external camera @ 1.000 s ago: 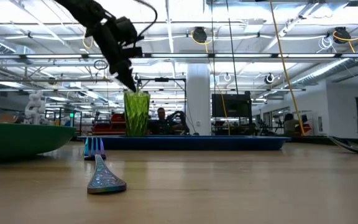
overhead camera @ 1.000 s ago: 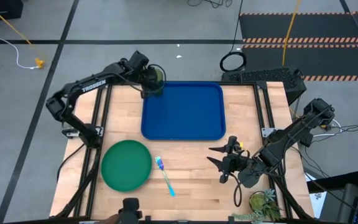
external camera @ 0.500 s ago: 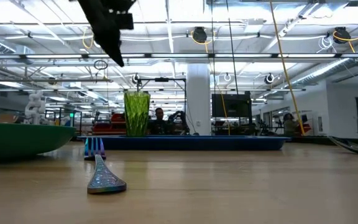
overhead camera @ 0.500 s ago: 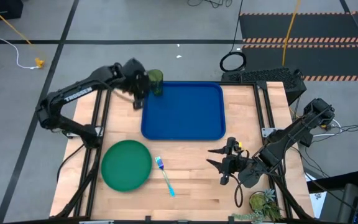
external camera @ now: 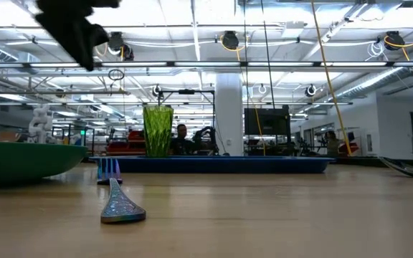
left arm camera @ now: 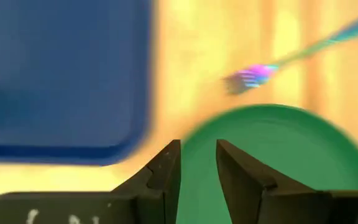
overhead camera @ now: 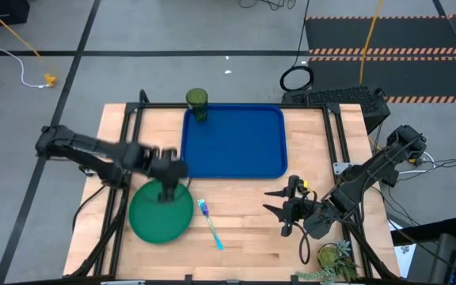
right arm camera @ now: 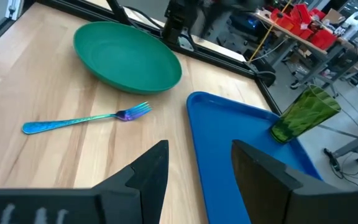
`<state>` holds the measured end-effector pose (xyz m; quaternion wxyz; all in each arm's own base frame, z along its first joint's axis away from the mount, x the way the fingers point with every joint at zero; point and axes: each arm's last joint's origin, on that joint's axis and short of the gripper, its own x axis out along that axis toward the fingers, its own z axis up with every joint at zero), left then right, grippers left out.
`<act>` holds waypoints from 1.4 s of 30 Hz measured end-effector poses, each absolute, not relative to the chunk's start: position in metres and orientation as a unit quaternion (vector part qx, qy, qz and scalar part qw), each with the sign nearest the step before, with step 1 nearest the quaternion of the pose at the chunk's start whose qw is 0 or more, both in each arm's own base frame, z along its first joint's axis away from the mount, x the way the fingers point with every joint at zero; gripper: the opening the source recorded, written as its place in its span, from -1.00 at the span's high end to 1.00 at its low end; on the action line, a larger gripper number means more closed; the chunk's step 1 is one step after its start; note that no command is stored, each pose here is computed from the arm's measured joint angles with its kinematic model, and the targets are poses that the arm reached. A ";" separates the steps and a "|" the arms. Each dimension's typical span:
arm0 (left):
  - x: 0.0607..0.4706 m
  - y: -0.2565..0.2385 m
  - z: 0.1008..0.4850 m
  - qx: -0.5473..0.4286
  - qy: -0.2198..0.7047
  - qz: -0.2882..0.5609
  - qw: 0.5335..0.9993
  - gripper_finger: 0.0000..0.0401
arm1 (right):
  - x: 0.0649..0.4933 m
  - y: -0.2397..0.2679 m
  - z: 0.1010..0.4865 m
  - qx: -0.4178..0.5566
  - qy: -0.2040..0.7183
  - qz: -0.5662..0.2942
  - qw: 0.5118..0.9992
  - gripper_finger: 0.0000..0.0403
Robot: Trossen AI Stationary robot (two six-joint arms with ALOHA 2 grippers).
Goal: Pick and place plate/cup/fork/spoon on tray
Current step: Put the green plate to the bottom right of the green cup on the blue serving tray
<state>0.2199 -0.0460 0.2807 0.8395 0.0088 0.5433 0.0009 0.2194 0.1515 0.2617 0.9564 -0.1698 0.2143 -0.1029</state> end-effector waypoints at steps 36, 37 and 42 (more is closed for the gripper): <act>0.161 -0.268 0.189 0.010 0.596 0.075 0.799 0.48 | 0.220 0.151 0.262 -0.164 0.213 -0.106 0.957 0.17; 0.161 -0.269 0.186 0.010 0.597 0.078 0.799 0.48 | 0.220 0.151 0.262 -0.164 0.213 -0.106 0.957 0.17; 0.159 -0.272 0.184 -0.008 0.597 0.092 0.797 0.48 | 0.220 0.152 0.262 -0.161 0.216 -0.097 0.958 0.17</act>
